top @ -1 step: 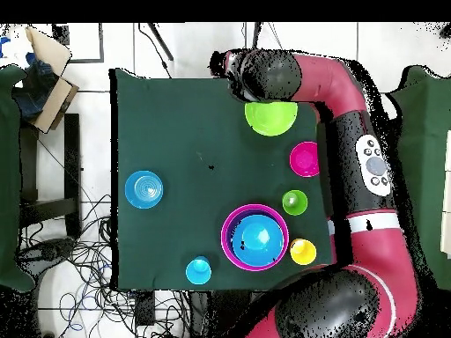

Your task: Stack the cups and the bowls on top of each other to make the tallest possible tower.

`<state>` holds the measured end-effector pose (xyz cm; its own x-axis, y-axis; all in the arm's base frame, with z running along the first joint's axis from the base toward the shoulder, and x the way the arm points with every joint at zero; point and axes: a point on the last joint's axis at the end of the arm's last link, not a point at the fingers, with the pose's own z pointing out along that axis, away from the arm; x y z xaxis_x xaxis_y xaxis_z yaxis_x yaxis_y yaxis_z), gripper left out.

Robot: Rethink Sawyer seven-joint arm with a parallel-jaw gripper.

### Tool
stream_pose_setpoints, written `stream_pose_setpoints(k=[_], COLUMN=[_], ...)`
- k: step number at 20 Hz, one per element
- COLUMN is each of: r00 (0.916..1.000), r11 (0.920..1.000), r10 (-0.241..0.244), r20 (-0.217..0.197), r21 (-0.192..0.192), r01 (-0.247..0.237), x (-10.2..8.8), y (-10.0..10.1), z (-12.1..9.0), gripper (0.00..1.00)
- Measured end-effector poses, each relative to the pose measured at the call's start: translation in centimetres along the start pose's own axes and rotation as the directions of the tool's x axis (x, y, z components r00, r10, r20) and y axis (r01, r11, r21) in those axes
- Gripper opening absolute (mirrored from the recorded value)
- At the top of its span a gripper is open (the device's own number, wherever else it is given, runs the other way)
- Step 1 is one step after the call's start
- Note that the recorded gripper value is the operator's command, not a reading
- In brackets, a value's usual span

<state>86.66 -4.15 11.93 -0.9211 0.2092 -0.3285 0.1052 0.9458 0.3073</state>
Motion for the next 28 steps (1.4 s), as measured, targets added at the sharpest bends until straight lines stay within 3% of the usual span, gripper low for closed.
stream_pose_setpoints(k=[10,14,22,28], r00=[0.9998,0.9995,0.9974,0.991], r11=[0.9998,0.9997,0.9963,0.9869], r10=[-0.006,-0.001,-0.072,-0.133], r20=[0.02,0.03,-0.004,-0.016], r21=[-0.017,-0.025,0.046,0.091], r01=[0.006,0.002,0.072,0.134], x=[1.0,1.8,4.2,4.7], y=[0.2,-0.6,-1.3,0.8], z=[0.9,1.0,0.7,0.1], gripper=[1.0,1.0,1.0,1.0])
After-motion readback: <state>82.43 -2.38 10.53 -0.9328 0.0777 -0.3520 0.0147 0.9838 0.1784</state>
